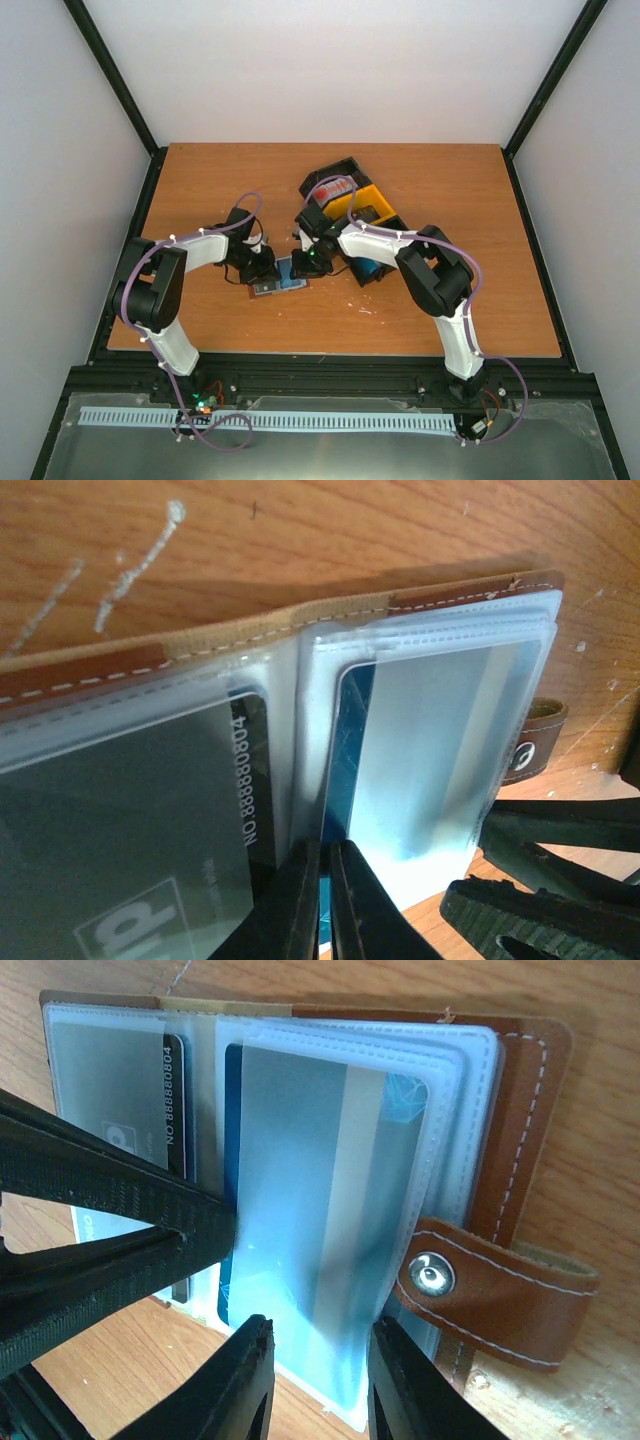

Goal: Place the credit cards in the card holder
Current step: Insert the credit card into the card holder.

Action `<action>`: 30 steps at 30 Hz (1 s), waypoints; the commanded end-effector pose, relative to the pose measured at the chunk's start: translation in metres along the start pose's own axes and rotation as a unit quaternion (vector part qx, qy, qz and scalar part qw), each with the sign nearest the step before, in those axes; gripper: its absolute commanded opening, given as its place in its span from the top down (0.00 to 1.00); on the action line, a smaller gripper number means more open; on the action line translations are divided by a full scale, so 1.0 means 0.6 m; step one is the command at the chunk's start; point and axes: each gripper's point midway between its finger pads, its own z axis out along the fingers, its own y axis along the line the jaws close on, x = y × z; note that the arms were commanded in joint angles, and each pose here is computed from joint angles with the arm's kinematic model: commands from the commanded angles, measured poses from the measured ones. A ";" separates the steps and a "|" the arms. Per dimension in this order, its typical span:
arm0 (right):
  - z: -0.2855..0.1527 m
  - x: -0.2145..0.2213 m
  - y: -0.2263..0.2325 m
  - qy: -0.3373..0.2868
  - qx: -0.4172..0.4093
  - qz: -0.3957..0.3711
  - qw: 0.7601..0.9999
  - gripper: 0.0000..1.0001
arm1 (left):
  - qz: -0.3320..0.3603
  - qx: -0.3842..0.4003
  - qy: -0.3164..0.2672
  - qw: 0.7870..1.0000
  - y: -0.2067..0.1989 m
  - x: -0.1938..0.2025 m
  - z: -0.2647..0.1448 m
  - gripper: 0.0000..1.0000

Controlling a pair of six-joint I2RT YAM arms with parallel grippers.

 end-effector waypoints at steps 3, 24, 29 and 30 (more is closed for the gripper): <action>-0.011 -0.013 -0.009 -0.021 0.038 0.001 0.999 0.71 | -0.007 -0.028 0.009 1.000 0.029 0.006 0.023 0.93; -0.012 -0.005 0.057 -0.006 -0.074 -0.027 0.997 0.72 | -0.006 -0.028 0.002 1.000 0.026 0.003 0.018 0.93; -0.023 -0.009 0.081 -0.013 -0.108 -0.039 0.993 0.71 | -0.008 -0.048 -0.038 0.998 0.017 -0.014 -0.019 0.89; -0.024 -0.009 0.086 -0.013 -0.113 -0.042 0.993 0.70 | -0.012 -0.055 -0.049 0.997 0.016 -0.019 -0.030 0.88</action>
